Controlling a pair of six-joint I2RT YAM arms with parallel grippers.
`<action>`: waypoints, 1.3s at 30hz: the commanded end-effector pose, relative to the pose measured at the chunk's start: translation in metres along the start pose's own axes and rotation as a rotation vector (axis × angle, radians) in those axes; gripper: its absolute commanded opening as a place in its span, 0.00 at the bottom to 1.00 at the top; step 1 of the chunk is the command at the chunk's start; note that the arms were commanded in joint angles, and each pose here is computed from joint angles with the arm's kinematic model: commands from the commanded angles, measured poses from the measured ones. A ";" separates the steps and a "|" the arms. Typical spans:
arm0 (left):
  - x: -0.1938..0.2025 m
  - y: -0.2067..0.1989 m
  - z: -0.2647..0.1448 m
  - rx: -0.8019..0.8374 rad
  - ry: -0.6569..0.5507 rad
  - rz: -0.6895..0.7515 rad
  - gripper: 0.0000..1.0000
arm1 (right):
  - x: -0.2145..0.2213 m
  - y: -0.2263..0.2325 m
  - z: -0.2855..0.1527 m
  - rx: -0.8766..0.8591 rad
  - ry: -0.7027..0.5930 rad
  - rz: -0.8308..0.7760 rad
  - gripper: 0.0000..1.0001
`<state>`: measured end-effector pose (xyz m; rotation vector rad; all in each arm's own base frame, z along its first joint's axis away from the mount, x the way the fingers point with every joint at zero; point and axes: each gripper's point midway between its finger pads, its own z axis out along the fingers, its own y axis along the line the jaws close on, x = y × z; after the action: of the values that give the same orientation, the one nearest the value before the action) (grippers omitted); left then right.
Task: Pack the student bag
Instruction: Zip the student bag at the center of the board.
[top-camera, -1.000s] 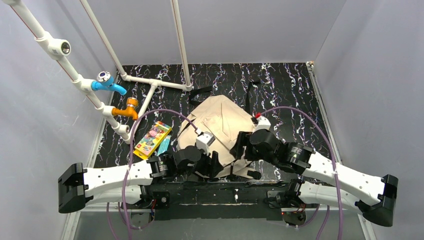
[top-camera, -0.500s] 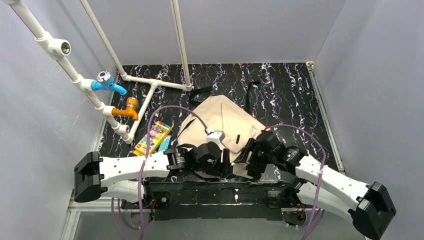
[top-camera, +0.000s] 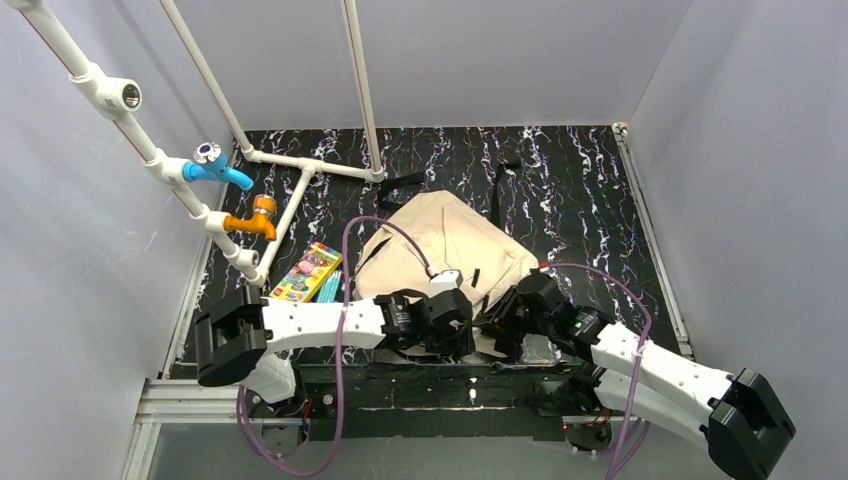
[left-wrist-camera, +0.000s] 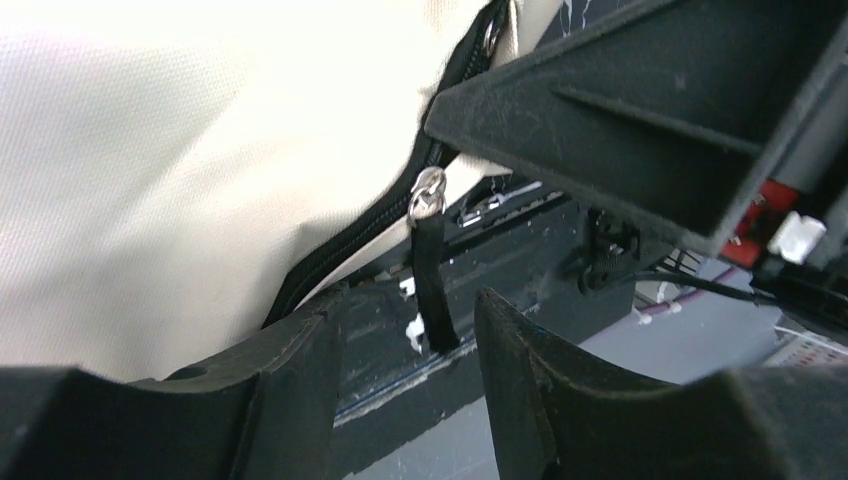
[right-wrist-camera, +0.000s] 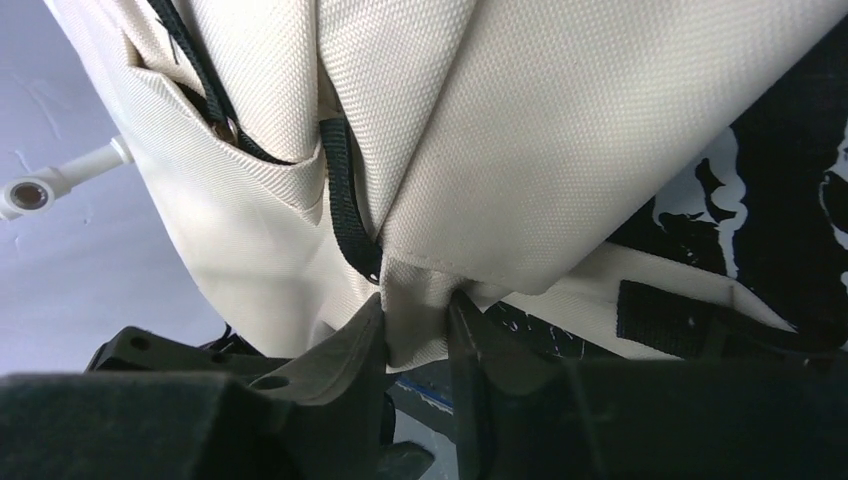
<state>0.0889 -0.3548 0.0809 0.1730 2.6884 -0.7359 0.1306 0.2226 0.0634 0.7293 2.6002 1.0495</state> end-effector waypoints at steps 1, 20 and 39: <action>-0.020 -0.009 0.005 -0.030 -0.078 0.031 0.46 | -0.010 0.029 -0.004 -0.113 -0.049 0.016 0.30; -0.029 -0.015 -0.017 0.100 -0.153 0.146 0.00 | -0.017 0.021 -0.008 -0.112 -0.096 0.025 0.46; -0.026 0.069 -0.041 -0.140 -0.202 0.155 0.00 | -0.051 0.006 -0.003 -0.122 -0.197 0.098 0.01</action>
<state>0.1144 -0.3328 0.0973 0.2904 2.4838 -0.6678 0.1492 0.2238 0.0816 0.8130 2.4406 1.2002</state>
